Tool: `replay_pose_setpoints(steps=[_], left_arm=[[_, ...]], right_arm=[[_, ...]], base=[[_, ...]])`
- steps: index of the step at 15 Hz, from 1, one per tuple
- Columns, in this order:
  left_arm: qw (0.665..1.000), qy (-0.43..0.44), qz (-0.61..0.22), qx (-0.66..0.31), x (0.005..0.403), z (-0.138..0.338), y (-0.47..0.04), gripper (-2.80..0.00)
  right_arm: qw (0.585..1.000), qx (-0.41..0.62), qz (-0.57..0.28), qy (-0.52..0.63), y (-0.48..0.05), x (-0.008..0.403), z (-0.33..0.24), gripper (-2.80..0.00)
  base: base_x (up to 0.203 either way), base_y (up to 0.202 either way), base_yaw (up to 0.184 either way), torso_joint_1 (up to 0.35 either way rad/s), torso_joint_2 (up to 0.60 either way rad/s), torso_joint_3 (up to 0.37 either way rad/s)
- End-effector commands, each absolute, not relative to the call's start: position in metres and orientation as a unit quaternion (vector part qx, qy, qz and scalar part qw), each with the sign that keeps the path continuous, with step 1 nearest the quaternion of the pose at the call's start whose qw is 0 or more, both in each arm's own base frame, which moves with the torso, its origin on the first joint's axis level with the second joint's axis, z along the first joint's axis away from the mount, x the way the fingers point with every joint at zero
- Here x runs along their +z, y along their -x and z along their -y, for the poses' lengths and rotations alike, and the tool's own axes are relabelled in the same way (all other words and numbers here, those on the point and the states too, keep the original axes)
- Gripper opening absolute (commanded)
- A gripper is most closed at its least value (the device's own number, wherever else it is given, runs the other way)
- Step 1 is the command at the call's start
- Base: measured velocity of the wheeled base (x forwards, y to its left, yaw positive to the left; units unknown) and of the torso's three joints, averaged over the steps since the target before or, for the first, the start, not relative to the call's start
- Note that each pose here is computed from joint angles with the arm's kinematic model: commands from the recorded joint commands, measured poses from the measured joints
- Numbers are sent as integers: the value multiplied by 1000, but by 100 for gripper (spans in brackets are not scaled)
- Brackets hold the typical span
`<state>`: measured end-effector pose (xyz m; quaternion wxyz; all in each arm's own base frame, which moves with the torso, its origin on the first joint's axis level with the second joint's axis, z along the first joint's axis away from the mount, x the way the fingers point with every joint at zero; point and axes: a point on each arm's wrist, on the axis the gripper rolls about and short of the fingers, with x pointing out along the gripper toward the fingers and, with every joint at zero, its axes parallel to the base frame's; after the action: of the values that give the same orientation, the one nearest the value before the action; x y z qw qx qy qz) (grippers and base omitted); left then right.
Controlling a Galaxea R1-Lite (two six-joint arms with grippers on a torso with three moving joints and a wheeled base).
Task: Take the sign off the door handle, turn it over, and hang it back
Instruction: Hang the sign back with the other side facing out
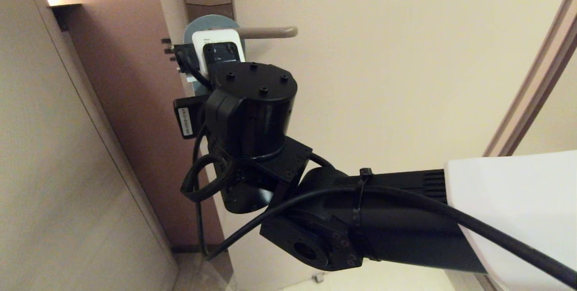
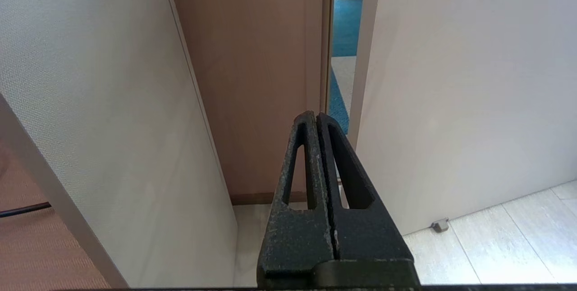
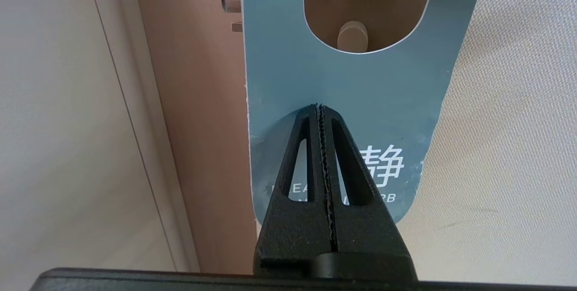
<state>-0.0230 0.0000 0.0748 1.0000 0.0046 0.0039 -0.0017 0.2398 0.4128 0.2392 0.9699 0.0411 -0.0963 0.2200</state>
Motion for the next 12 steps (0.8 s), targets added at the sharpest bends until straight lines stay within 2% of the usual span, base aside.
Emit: replay_pose_setpoints(steps=[1, 7, 12], left_arm=[[1000, -5, -5, -2, 75, 0, 23, -280], [1000, -5, -5, -2, 75, 0, 23, -280], [1000, -5, -5, -2, 75, 0, 23, -280]], right_arm=[[970, 219, 97, -38, -241, 233, -416, -280], [965, 213, 135, -70, -248, 236, -428, -280], [966, 211, 134, -60, -249, 229, -430, -280]], base=[[0, 0, 0, 0, 0, 0], [0, 0, 0, 0, 0, 0], [0, 0, 0, 0, 0, 0]])
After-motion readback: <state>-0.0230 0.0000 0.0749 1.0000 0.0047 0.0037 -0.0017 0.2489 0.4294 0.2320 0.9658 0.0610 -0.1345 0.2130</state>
